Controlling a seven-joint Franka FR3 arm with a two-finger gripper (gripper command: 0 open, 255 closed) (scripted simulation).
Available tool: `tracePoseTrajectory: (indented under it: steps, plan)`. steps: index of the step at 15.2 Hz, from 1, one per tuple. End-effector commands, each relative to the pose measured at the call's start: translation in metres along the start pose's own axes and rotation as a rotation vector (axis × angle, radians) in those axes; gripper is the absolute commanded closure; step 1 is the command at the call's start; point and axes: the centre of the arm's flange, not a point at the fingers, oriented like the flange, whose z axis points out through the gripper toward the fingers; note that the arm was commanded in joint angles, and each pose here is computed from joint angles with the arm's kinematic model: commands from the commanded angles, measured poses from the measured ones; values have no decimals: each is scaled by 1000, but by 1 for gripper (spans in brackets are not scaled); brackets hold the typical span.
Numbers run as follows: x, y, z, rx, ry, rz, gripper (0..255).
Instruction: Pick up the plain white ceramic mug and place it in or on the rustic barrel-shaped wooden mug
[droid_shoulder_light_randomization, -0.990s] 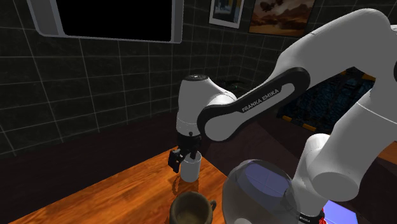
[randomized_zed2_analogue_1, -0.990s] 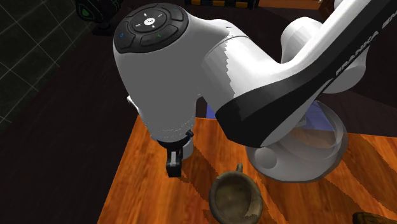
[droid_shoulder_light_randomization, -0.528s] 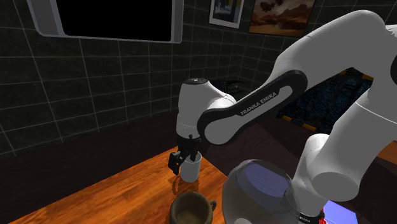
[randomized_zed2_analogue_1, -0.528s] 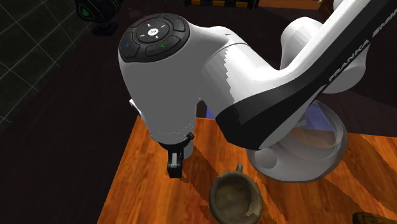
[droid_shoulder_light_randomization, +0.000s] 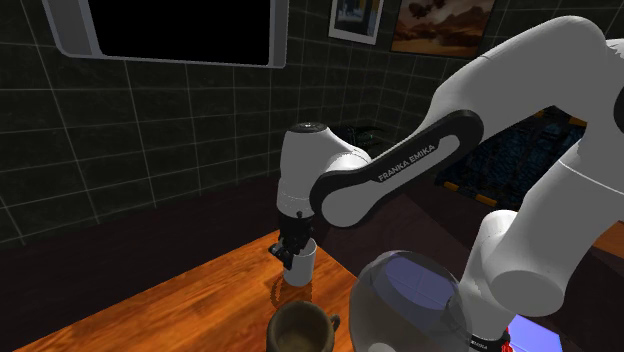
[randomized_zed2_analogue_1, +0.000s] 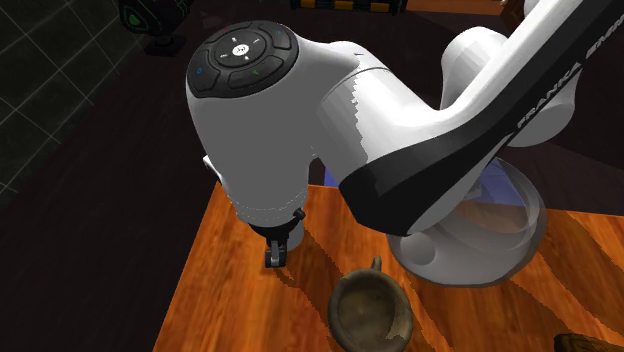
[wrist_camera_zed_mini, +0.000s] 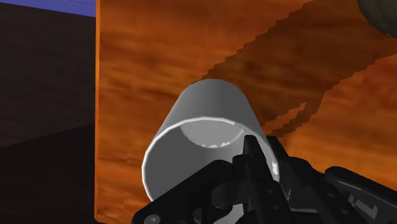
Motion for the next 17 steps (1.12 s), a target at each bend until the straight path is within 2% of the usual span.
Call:
tracePoseTrajectory:
  steps: [1,3,17]
  plan:
    - [0,0,0,-1,-1,0,255]
    - [0,0,0,-1,-1,0,255]
    - [3,0,-73,-1,-1,0,255]
